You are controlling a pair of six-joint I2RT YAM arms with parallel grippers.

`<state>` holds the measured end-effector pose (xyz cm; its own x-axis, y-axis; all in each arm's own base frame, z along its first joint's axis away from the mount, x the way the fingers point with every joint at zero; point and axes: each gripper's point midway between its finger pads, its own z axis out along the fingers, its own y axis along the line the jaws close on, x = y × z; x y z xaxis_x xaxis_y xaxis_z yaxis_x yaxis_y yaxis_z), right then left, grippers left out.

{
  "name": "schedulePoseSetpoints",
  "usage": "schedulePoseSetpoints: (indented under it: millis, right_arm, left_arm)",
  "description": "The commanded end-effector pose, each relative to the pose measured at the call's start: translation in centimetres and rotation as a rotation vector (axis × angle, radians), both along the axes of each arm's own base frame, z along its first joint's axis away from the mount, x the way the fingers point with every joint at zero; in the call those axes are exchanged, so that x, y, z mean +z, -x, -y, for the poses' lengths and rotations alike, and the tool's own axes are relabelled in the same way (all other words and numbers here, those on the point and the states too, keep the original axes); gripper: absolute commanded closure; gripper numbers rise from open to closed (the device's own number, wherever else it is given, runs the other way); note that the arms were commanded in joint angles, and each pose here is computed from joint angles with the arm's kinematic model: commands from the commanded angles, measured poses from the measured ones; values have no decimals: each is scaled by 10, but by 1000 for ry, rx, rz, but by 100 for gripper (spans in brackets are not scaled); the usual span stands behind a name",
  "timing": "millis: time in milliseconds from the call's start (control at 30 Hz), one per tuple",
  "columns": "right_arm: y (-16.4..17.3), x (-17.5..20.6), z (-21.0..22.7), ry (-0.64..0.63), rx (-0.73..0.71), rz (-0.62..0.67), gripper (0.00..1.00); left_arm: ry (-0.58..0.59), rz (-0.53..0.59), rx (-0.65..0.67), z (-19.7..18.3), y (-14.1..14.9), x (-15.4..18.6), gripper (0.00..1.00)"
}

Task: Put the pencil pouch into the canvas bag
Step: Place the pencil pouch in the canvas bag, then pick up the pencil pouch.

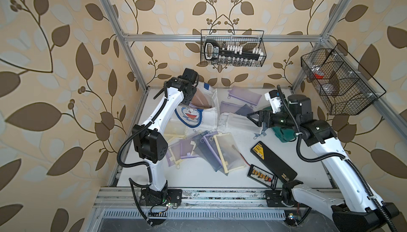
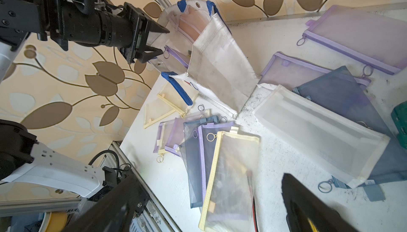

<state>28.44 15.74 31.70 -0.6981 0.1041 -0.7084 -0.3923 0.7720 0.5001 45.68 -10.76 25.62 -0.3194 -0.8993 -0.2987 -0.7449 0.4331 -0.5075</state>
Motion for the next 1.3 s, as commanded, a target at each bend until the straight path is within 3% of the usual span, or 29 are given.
schedulePoseSetpoints:
  millis: [0,267,433,533,733,967,1167,1267]
  right_arm:
    - [2,-21,2,16,2,-54,0]
    - [8,-89,-1,-48,32,-250,0]
    - [14,-126,-9,-108,65,-359,0]
    - [16,-146,-13,-139,79,-412,0]
    - [22,-192,-20,-166,110,-520,1]
    - [26,-231,-25,-186,137,-610,5]
    - [25,-249,-34,-190,159,-649,9]
    - [25,-256,-41,-159,182,-653,10]
  left_arm:
    - [-5,95,-138,6,10,52,35]
    - [50,135,-592,50,88,51,9]
    - [13,144,-997,107,181,41,6]
    - [50,130,-1117,133,224,14,9]
    - [162,64,-1174,167,263,-66,21]
    - [127,42,-1207,199,255,-110,49]
    - [65,11,-1046,191,232,-142,54]
    - [55,17,-1043,191,229,-153,52]
